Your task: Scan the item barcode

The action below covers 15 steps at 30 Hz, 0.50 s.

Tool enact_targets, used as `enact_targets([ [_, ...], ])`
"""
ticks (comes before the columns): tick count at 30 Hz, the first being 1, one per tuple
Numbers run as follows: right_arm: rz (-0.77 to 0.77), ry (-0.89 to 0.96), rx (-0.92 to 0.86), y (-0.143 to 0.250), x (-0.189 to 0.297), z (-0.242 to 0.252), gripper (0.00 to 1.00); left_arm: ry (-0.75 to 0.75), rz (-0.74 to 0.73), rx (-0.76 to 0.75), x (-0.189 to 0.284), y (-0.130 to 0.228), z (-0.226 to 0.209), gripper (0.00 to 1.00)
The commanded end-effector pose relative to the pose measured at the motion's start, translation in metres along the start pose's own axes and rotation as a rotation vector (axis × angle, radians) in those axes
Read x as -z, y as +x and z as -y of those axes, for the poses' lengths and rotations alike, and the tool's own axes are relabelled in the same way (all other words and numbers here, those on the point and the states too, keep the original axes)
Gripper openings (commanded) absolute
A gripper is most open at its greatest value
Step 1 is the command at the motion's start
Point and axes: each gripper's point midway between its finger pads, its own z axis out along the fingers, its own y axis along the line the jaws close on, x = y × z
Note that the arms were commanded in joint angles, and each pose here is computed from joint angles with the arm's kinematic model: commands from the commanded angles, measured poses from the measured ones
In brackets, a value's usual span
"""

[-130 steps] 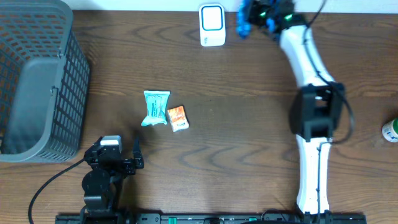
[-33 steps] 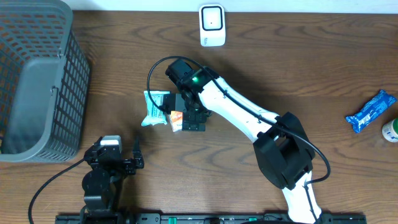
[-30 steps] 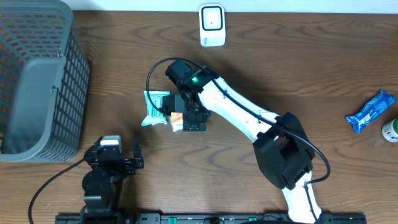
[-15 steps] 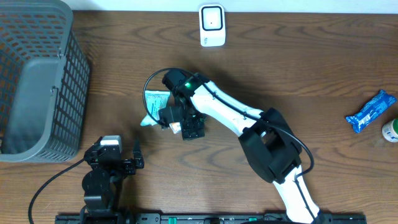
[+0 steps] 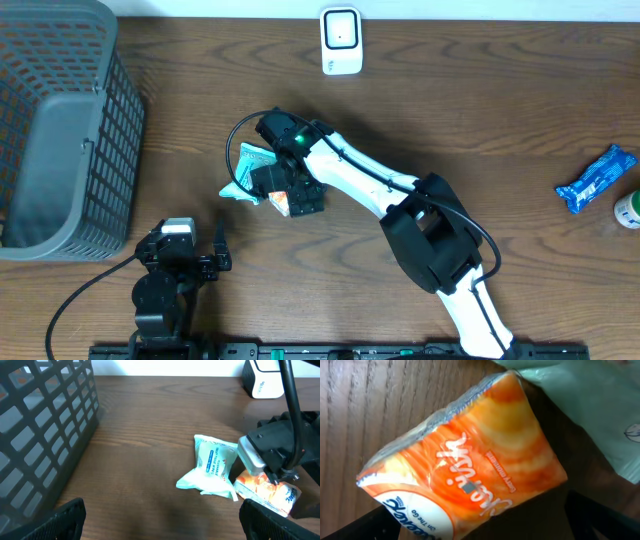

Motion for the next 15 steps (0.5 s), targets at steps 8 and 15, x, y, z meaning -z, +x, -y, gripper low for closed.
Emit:
enact_targets([
  [8, -0.003, 0.030, 0.099, -0.007, 0.010, 0.009, 0.99, -0.018, -0.024, -0.013, -0.003, 0.010, -0.003, 0.98],
  [15, -0.016, -0.021, 0.212, -0.006, 0.011, -0.004, 0.99, -0.018, -0.024, -0.013, -0.003, 0.010, -0.003, 0.98],
])
